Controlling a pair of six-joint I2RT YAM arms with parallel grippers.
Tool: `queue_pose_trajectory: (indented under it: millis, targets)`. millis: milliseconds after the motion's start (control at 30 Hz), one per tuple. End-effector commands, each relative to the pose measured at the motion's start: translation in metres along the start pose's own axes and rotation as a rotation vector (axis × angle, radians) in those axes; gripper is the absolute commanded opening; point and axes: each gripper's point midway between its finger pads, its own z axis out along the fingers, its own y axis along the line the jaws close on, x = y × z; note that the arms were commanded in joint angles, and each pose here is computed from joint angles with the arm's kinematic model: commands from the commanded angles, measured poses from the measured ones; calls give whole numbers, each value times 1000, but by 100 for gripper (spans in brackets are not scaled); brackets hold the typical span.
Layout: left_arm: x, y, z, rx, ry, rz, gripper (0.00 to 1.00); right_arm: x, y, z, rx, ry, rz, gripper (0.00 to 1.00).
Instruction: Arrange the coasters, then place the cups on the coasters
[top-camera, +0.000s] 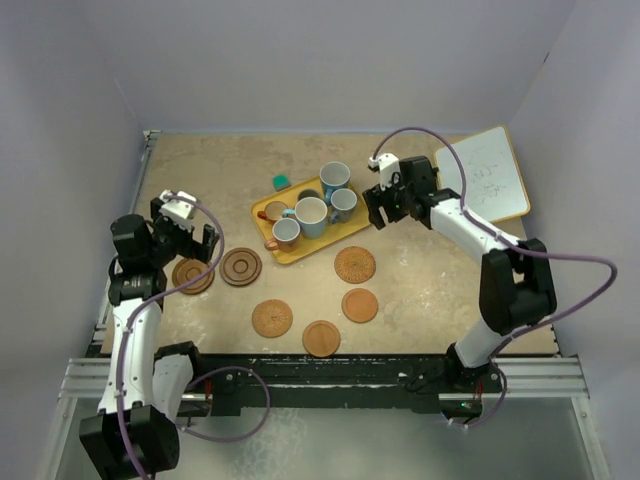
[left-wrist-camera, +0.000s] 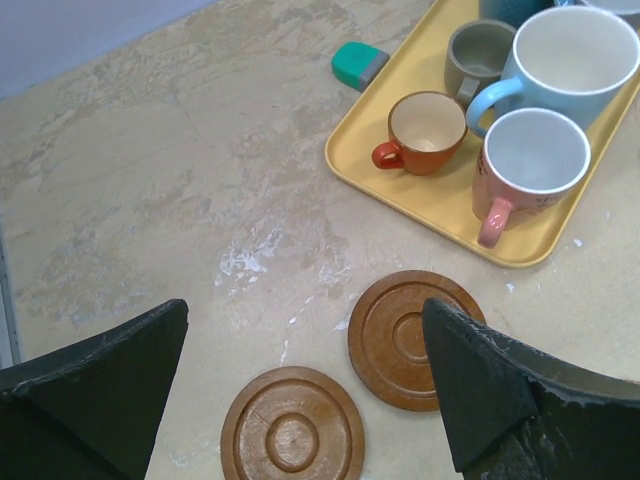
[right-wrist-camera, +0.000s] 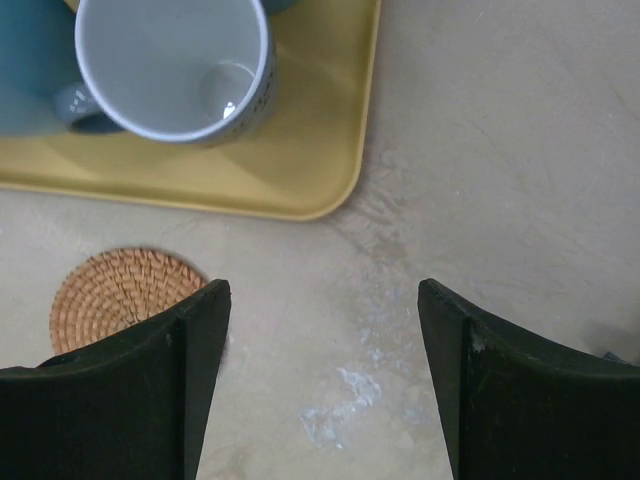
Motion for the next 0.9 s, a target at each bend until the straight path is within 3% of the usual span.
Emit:
queue_pose_trajectory:
  millis: [0,300,500,867]
  targets:
    - [10,-8,15,101,-10,149,96,-26,-5,15,10,-36,93,77]
    - [58,-61,59,308,74,409,95,-6,6,46,-58,90,219,71]
    - [72,-91,81,409,90,489,95,-3,3,60,-41,124,270,67]
    - [80,-131,111,426,51,550,99,5,-6,73,-46,153,343,62]
